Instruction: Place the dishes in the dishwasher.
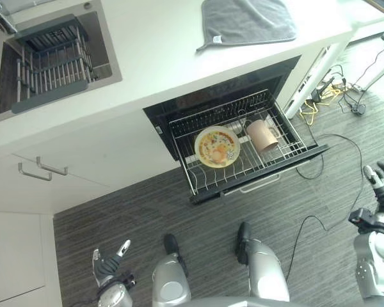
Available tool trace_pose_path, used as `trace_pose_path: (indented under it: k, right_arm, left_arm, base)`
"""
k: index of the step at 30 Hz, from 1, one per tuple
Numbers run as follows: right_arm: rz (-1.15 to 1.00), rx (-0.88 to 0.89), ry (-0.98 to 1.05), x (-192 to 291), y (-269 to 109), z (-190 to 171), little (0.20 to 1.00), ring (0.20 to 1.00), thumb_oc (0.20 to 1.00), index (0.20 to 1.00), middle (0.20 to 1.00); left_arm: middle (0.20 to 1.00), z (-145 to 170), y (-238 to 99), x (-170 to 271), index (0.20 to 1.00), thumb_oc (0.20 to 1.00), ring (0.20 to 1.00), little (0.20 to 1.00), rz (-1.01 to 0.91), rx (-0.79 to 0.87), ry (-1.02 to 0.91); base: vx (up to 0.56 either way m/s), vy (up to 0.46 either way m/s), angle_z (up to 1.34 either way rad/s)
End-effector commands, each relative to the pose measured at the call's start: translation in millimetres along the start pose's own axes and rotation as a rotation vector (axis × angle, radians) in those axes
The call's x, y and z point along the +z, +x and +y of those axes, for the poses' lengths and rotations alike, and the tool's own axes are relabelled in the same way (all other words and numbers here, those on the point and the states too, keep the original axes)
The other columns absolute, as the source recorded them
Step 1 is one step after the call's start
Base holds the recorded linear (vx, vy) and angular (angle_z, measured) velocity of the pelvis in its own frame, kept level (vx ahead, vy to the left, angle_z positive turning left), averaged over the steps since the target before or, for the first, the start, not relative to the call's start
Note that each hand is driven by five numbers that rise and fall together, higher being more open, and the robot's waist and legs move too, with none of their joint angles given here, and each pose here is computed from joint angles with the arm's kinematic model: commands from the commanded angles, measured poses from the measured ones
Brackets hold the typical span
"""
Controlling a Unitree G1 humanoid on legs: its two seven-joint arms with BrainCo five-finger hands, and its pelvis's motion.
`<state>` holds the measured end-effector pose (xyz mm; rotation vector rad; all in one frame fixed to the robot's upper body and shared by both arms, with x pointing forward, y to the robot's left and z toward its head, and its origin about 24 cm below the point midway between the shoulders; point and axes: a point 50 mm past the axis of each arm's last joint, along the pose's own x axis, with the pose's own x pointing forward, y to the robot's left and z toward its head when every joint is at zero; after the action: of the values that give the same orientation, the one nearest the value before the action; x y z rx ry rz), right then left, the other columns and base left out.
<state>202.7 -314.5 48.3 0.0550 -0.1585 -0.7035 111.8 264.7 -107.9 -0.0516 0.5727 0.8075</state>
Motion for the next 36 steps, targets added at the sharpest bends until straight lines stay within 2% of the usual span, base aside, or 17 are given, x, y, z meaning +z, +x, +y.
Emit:
trace_pose_path:
  k: [1, 5, 12, 23, 31, 36]
  right_arm:
    - [-0.143, 0.073, 0.043, 28.6, 8.8, 16.3, 0.2, 0.2, 0.2, 0.2, 0.2]
    - [0.025, 0.105, 0.07, -4.3, 7.7, 21.7, 0.2, 0.2, 0.2, 0.2, 0.2]
    - [0.215, 0.168, 0.153, -27.3, 11.2, 44.6, 0.2, 0.2, 0.2, 0.2, 0.2]
    - [0.496, 0.056, 0.307, -71.7, 4.2, 45.2, 0.2, 0.2, 0.2, 0.2, 0.2]
    - [0.542, 0.056, 0.32, -80.4, 7.4, 46.5, 0.2, 0.2, 0.2, 0.2, 0.2]
    - [0.428, 0.134, 0.321, -49.4, 32.5, 61.3, 0.2, 0.2, 0.2, 0.2, 0.2]
  left_arm:
    - [1.0, 17.3, 9.8, 21.0, 1.0, 1.0, 1.0, 1.0, -0.107, 0.029, 0.03]
    - [1.0, 13.2, 14.0, 24.8, 1.0, 1.0, 1.0, 1.0, -0.109, 0.02, 0.041]
    - [1.0, 8.6, 18.2, 30.9, 1.0, 1.0, 1.0, 1.0, -0.108, 0.005, 0.037]
    - [1.0, -1.9, 19.7, 35.4, 1.0, 1.0, 1.0, 1.0, -0.113, -0.037, 0.026]
    - [1.0, -10.1, 19.4, 38.4, 1.0, 1.0, 1.0, 1.0, -0.12, -0.07, 0.033]
    - [1.0, -11.2, 18.2, 39.4, 1.0, 1.0, 1.0, 1.0, -0.126, -0.081, 0.04]
  base:
    - [0.0, 0.0, 0.0]
    - [0.01, -0.007, 0.01]
    - [0.01, -0.006, 0.12]
    - [-0.01, 0.012, 0.05]
    - [-0.01, 0.02, 0.03]
    - [-0.01, 0.026, 0.07]
